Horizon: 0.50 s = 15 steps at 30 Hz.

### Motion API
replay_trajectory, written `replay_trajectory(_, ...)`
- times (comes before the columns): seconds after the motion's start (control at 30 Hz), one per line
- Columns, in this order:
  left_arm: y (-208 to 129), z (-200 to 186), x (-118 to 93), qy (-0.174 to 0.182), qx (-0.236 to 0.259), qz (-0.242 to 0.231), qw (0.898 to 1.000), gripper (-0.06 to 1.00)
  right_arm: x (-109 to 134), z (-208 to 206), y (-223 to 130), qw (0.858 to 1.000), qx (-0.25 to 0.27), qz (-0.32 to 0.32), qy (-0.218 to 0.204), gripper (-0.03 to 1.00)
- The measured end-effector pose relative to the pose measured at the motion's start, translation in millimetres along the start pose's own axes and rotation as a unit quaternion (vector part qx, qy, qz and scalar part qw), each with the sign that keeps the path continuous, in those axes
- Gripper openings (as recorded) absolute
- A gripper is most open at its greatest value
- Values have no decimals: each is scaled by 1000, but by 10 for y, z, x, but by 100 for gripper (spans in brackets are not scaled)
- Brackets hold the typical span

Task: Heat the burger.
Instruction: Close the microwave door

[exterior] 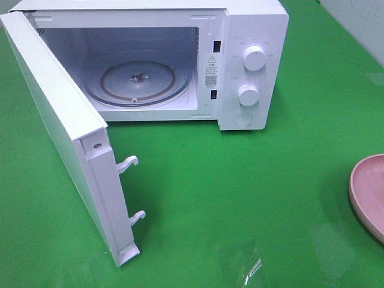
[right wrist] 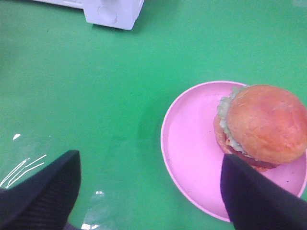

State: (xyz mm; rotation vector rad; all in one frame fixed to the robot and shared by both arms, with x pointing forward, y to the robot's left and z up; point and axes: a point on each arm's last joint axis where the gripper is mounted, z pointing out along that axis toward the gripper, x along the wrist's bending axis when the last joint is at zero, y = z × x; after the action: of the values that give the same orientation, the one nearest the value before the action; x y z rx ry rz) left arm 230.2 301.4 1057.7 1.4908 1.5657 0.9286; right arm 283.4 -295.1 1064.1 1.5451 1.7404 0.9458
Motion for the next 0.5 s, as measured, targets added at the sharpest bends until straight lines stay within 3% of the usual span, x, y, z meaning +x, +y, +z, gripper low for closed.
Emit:
replay_trajectory(0.33,0,0,0,0,0,0,1000,99,-20,-310,-262,994,-90,19,-56,77)
replay_trajectory(0.5,0,0,0,0,0,0,1000,99,-15,-354,-300,992,-103,25,-68,77)
